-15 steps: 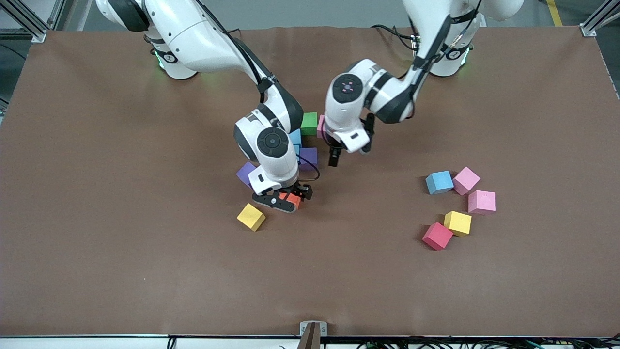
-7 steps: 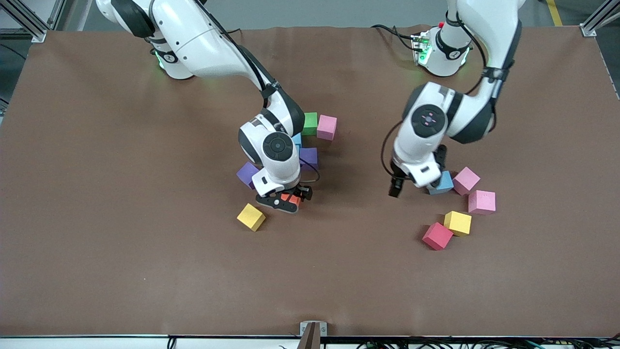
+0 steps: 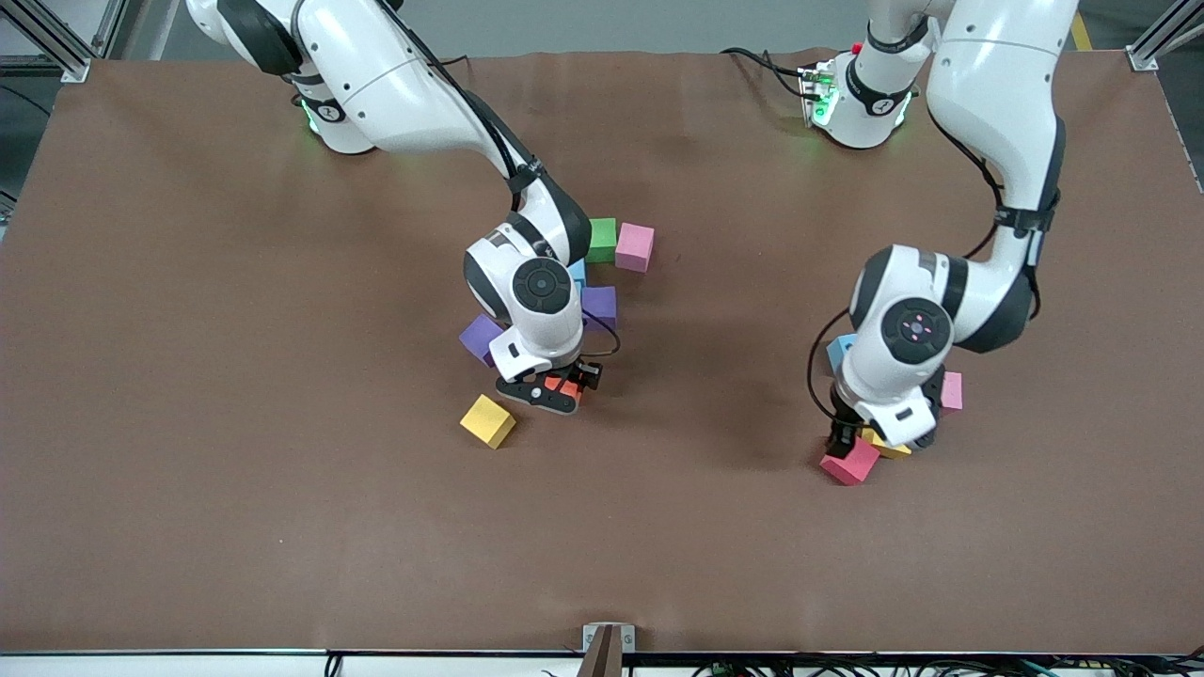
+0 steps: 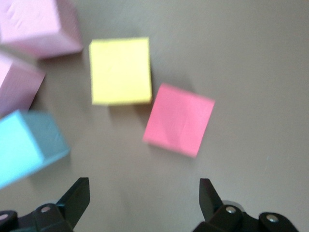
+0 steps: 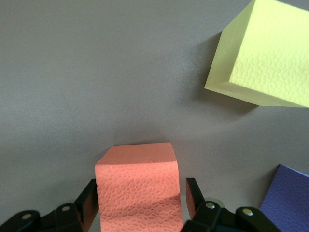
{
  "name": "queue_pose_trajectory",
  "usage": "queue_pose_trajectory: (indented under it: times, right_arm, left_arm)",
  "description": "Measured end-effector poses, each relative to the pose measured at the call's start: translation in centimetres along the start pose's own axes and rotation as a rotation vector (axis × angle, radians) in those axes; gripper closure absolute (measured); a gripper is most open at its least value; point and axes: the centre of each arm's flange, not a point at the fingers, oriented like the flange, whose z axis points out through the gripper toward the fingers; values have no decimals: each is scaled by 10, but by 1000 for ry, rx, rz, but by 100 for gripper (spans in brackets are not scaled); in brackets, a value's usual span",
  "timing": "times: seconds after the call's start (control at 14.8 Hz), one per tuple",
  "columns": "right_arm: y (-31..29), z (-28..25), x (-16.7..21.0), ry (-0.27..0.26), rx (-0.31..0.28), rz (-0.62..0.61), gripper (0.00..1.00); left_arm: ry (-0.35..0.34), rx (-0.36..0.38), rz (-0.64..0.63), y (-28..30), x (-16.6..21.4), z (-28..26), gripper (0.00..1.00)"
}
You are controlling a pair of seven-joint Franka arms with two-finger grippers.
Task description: Arrange 11 blocks into digit 3
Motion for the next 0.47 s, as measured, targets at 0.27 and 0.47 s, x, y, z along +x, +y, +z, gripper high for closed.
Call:
queue_pose_trajectory:
  times: [0.27, 0.47]
  right_arm:
    - [0, 0, 1, 4, 0, 0, 28]
    - [-1, -2, 2, 15, 15, 0, 37]
  left_arm:
    - [2, 5, 110, 6, 31, 15, 0]
    - [-10, 11, 173, 9, 38, 28, 0]
